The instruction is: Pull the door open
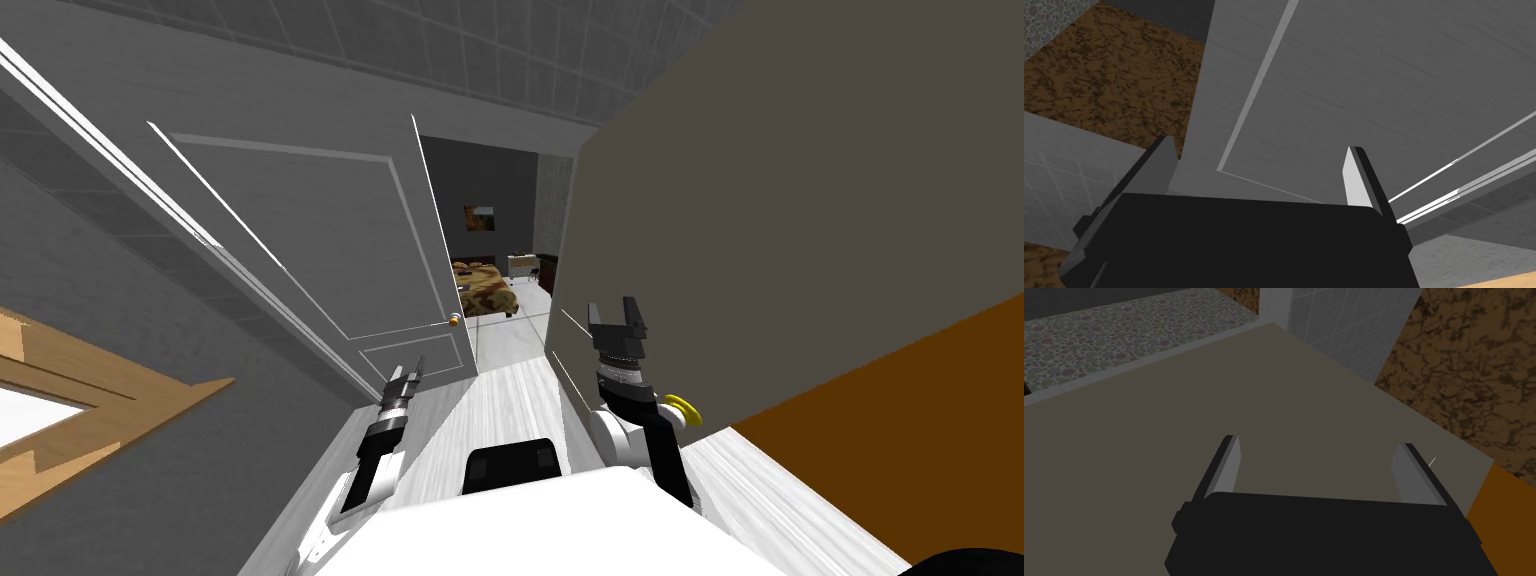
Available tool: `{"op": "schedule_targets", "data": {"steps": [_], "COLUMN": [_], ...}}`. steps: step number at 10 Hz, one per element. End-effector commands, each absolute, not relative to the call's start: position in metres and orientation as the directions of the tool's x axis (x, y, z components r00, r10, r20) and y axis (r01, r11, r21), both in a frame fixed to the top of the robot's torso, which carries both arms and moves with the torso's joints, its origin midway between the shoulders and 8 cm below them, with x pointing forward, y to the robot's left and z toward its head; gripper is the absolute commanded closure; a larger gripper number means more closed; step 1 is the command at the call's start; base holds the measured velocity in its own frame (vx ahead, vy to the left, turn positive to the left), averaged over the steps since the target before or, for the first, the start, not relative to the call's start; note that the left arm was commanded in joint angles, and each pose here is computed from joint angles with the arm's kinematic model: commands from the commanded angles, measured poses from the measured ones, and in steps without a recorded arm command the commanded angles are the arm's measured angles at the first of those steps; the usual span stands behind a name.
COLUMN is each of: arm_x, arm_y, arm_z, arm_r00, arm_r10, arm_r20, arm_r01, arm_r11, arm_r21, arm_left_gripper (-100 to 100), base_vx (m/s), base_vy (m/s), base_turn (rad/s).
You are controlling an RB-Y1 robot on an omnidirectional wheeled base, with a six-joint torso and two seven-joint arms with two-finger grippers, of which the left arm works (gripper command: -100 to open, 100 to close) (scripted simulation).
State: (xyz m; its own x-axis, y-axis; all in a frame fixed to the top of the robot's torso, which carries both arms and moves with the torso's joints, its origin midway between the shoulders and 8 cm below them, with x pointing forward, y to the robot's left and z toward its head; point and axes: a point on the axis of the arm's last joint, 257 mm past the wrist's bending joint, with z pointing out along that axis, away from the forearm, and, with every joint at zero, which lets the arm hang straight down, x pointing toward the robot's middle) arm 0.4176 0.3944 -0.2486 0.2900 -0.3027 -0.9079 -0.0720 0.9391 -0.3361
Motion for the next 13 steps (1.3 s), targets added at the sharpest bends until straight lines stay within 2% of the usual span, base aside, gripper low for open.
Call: {"op": "schedule_targets", "data": {"steps": [1,13], "arm_x": [0.417,0.404], "arm_y": [0.396,0.402], "arm_z": [-0.26,-0.338], "arm_r00": [0.273,0.119], "arm_r10": [-0.272,-0.087], "arm_r20": [-0.923,-0.989], "arm_r01": [-0.092,-0.198], "arm_r11": [0.947,0.974], "arm_r21": [-0.307,-0.11], "arm_left_gripper": [-100,-100], "base_vx": [0.103,0.109], "base_vy": [0.013,0.01], "base_turn": [-0.032,-0.03]}}
